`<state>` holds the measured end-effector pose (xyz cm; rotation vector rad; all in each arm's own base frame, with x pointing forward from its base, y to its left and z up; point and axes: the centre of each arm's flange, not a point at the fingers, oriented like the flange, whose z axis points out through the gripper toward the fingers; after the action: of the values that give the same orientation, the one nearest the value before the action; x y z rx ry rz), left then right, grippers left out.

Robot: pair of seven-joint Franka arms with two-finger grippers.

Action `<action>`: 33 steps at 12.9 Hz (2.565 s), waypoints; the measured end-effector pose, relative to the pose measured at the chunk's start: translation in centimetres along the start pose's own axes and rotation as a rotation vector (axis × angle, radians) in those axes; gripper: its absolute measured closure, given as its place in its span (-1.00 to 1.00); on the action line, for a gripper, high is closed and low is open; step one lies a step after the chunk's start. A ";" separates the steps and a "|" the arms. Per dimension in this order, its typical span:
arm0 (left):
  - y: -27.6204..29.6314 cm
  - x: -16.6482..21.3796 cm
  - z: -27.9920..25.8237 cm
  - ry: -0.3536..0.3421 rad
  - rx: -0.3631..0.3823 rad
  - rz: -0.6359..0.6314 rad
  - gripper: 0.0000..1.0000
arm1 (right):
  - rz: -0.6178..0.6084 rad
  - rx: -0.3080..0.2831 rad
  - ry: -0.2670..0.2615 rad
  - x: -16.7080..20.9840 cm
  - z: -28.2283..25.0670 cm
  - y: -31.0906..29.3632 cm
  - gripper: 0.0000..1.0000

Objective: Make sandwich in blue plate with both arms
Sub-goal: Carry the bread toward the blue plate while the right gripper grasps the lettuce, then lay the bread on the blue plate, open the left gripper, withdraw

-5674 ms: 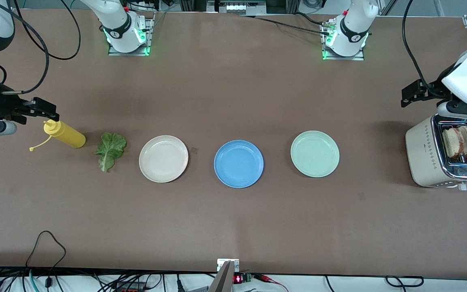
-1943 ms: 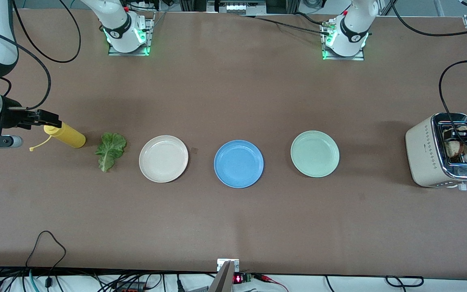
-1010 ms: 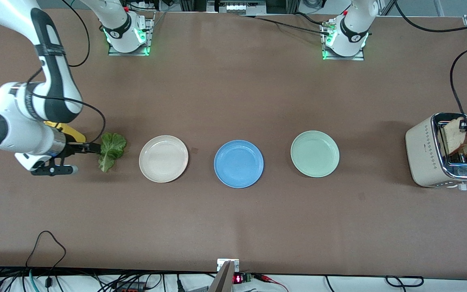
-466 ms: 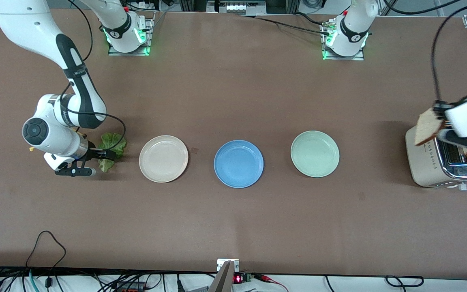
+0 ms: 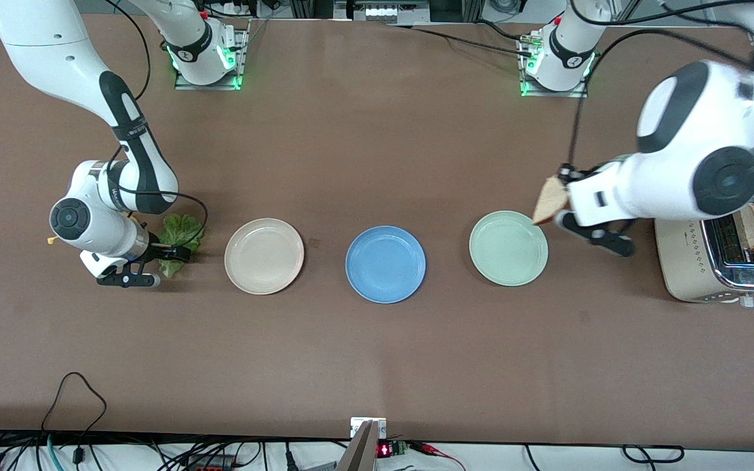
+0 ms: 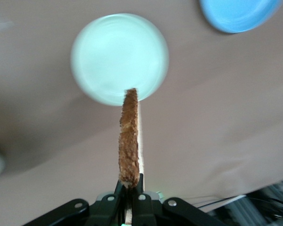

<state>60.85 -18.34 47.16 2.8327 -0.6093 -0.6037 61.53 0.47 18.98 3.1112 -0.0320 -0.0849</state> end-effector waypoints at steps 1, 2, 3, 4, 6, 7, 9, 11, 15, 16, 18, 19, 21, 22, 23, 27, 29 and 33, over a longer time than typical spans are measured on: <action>1.6 1.7 1.2 0.026 -0.087 0.004 0.86 | 0.001 0.000 0.000 0.0 0.0 0.0 -1.00; 2.8 3.2 2.1 0.053 -0.198 -0.006 0.86 | 0.001 0.000 0.000 0.0 0.0 0.0 -1.00; 3.5 4.7 3.0 0.073 -0.335 -0.031 0.86 | 0.001 0.000 0.000 0.0 0.0 0.0 -1.00; 3.6 5.9 3.7 0.089 -0.438 -0.052 0.86 | 0.001 0.000 -0.001 0.0 0.0 0.0 -1.00; 3.4 9.0 5.1 0.159 -0.656 -0.112 0.86 | 0.001 0.000 -0.002 0.0 0.1 0.0 -1.00; 3.0 10.7 6.1 0.198 -0.738 -0.147 0.86 | 0.001 0.000 -0.003 0.0 0.2 0.0 -1.00; 3.1 13.5 8.9 0.261 -0.832 -0.165 0.86 | 0.001 -0.001 -0.004 0.0 0.3 0.0 -0.95; 3.3 15.2 11.7 0.326 -0.857 -0.085 0.86 | 0.001 -0.001 -0.005 -0.1 0.3 0.0 -0.95; 1.4 17.3 20.1 0.466 -0.854 0.068 0.86 | 0.001 -0.001 -0.006 -0.1 0.4 0.0 -0.83; 1.6 17.8 22.1 0.493 -0.873 0.084 0.86 | 0.000 -0.001 -0.006 -0.1 0.4 0.0 -0.61; 2.6 18.2 25.3 0.498 -0.888 0.101 0.86 | 0.000 -0.001 -0.006 -0.1 0.4 0.0 -0.08; 2.8 18.2 26.3 0.493 -0.888 0.107 0.86 | 0.000 -0.001 -0.006 -0.1 0.4 0.0 0.15; 2.9 18.3 27.7 0.485 -0.883 0.114 0.86 | 0.000 -0.001 -0.006 0.0 0.4 0.0 0.34; 2.9 18.4 28.3 0.481 -0.879 0.114 0.86 | 0.000 -0.001 -0.006 0.0 0.4 0.0 0.52; 3.0 18.4 28.9 0.478 -0.877 0.113 0.74 | -0.001 -0.001 -0.006 0.0 0.4 -0.1 0.74; 1.5 18.2 27.9 0.465 -0.785 0.181 -0.07 | -0.005 -0.001 -0.006 0.0 0.4 -0.1 0.90; -0.8 16.9 25.9 0.387 -0.703 0.269 -0.52 | -0.006 -0.001 -0.006 0.0 0.4 -0.2 0.90; -4.3 13.1 21.1 0.191 -0.527 0.315 -1.00 | -0.008 0.000 -0.003 0.3 0.0 -0.2 0.90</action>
<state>64.32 -21.93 22.48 2.2129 -0.7165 -0.3630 61.82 0.71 18.98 3.1114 -0.0194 -0.0904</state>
